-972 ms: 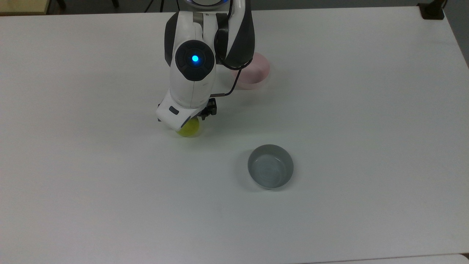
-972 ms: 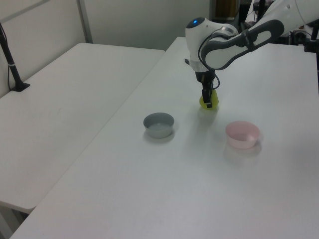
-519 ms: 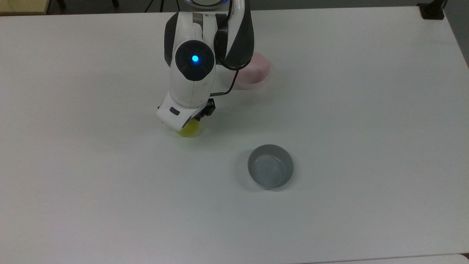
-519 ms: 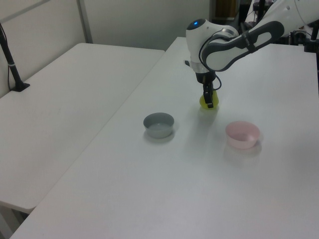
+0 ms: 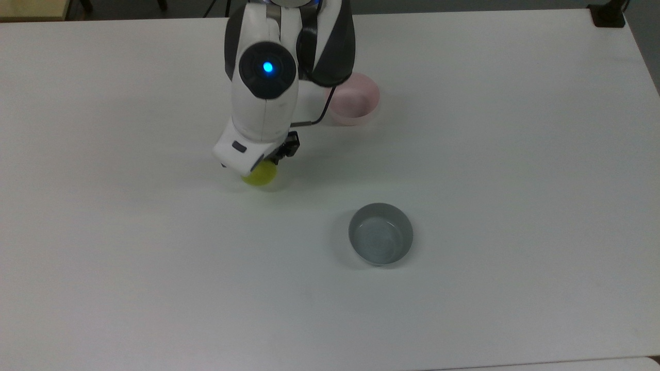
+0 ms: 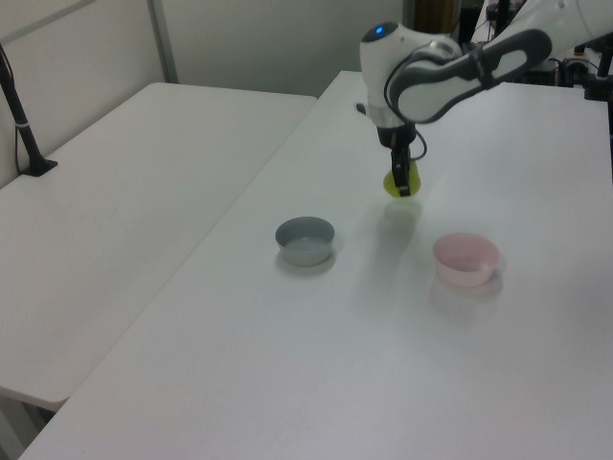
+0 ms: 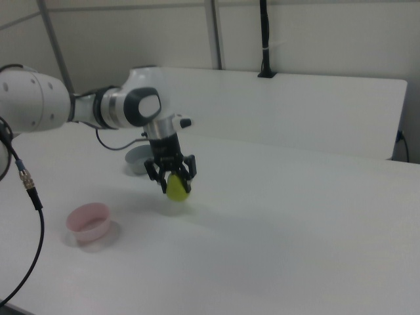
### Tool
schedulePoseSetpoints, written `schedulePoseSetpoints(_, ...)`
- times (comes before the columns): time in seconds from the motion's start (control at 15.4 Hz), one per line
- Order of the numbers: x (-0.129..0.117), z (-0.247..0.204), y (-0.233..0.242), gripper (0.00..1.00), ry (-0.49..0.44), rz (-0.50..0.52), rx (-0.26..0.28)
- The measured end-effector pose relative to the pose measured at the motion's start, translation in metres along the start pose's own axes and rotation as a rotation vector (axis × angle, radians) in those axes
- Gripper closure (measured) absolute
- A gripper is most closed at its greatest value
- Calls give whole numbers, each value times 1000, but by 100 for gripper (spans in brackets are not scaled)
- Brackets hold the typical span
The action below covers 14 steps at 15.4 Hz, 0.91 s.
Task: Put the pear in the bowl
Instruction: 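Lift the pear and carry it toward the pink bowl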
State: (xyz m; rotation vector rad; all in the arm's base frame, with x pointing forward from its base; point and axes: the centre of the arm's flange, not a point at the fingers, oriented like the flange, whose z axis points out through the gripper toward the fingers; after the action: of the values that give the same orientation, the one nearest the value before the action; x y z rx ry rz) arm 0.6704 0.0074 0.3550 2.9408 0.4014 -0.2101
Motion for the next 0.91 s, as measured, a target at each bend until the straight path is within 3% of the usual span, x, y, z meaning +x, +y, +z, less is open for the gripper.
schedulePoseSetpoints(0.19,-29,-70,15,29,16,25,20)
schedulePoseSetpoints(0.45,-59,-118,31,29,40,43,35)
schedulePoseSetpoints(0.71,-62,-129,25,29,45,34,37)
schedulePoseSetpoints(0.91,-58,-145,-9,29,28,-19,39)
